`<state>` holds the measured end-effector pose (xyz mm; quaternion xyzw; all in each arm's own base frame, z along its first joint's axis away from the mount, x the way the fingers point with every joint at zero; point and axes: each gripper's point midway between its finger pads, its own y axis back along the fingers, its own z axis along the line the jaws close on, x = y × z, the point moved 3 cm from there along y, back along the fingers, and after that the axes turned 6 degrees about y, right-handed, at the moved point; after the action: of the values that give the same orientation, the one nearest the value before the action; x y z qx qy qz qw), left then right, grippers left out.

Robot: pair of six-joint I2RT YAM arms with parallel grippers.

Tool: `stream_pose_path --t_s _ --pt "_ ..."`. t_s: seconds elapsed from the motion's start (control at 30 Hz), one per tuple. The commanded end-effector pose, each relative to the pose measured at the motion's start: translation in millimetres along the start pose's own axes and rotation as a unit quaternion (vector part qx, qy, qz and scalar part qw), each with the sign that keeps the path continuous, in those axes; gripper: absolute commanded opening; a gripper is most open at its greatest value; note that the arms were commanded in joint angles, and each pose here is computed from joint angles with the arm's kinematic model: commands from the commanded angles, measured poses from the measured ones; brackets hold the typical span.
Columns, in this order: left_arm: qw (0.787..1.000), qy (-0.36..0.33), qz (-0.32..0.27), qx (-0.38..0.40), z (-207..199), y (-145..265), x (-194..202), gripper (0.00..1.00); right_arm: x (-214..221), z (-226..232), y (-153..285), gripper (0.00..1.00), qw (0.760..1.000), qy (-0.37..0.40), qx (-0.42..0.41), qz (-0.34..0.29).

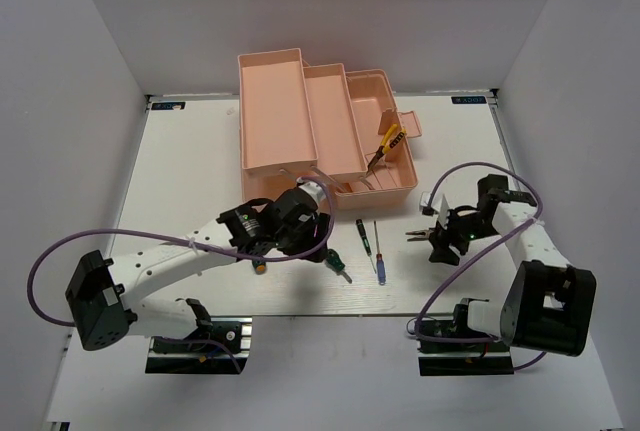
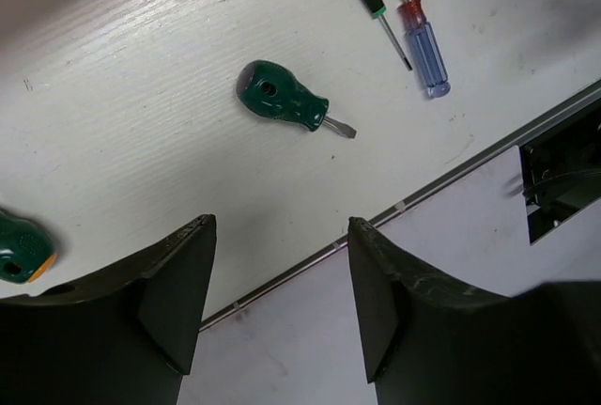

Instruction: Sort the tools into containers

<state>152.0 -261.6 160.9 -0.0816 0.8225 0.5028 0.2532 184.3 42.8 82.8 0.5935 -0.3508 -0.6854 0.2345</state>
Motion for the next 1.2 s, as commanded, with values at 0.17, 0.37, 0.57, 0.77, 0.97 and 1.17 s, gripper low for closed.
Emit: stream_pose_path --t_s 0.17,0.37,0.57,0.77,0.97,1.17 --pt "1.0 0.01 -0.02 0.008 3 6 1 0.69 16 -47 14 0.7 0.994 0.003 0.091 0.067" --pt "1.0 0.01 -0.02 0.008 4 4 2 0.69 28 -67 12 0.7 0.989 -0.016 0.109 0.095" --pt "1.0 0.011 -0.024 0.011 2 4 1 0.69 42 -66 -3 0.66 0.99 -0.035 0.08 0.108" --pt "1.0 0.019 -0.02 0.008 4 2 4 0.62 51 -51 -15 0.34 0.992 -0.047 0.043 0.11" --pt "0.999 0.028 -0.015 -0.005 9 -2 8 0.58 32 -40 -2 0.0 0.995 -0.042 0.038 0.079" --pt "0.997 0.045 -0.019 -0.052 25 1 11 0.63 -58 -49 48 0.0 0.996 -0.023 0.052 -0.064"
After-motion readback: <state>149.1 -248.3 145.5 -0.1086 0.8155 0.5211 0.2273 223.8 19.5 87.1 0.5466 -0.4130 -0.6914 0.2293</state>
